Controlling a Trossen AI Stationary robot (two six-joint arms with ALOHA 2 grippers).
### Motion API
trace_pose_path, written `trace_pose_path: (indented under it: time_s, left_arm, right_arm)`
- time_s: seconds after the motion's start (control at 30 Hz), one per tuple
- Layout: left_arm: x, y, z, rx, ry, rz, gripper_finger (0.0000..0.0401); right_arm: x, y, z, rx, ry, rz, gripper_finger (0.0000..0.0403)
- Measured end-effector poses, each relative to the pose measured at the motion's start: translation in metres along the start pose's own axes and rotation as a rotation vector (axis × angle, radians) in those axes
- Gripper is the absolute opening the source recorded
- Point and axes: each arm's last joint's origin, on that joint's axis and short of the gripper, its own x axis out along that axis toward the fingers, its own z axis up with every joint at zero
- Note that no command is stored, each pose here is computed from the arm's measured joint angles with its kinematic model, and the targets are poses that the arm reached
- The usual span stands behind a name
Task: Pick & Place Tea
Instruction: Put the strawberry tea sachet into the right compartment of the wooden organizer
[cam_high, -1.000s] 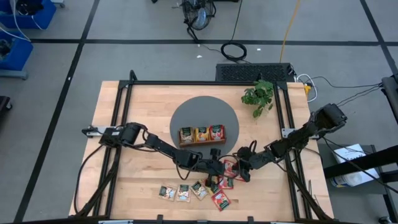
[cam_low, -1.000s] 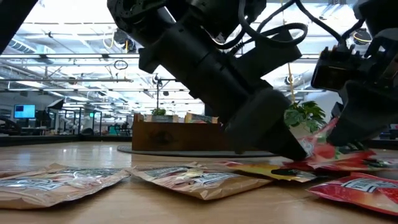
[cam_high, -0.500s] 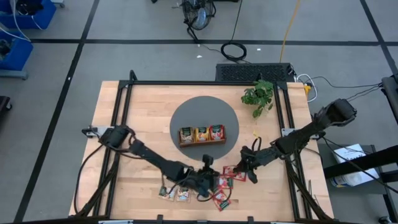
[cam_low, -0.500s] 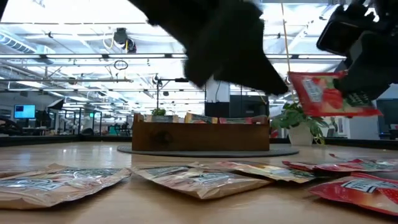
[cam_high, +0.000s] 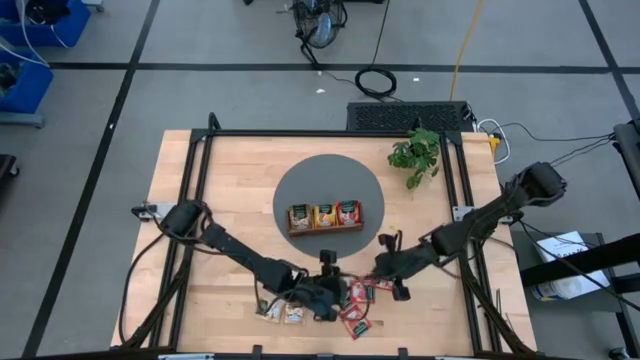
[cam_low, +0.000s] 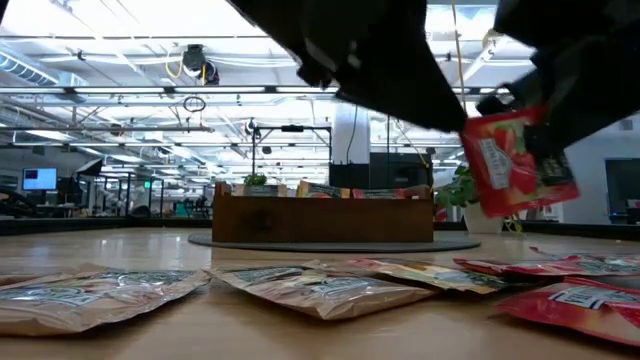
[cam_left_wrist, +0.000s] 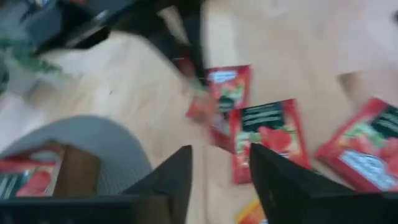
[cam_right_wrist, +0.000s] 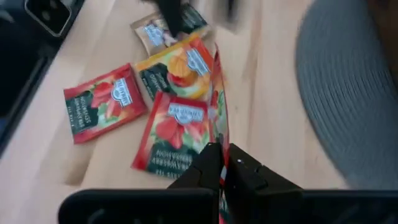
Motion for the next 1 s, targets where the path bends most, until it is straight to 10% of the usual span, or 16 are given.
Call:
trace_pose_path:
  time_s: [0.5,1.0]
  left_arm:
    - [0.009,0.012,-0.004,-0.133,0.059,-0.116,0.0324]
    - [0.016,0.024,-0.003,-0.144,0.056,-0.119,0.0118]
  right_arm:
    - [0.022,0.019,0.008,-0.202,-0.005,-0.184,0.0000]
    - [0.021,0.023,0.011,-0.244,-0.055,-0.207,0.0000]
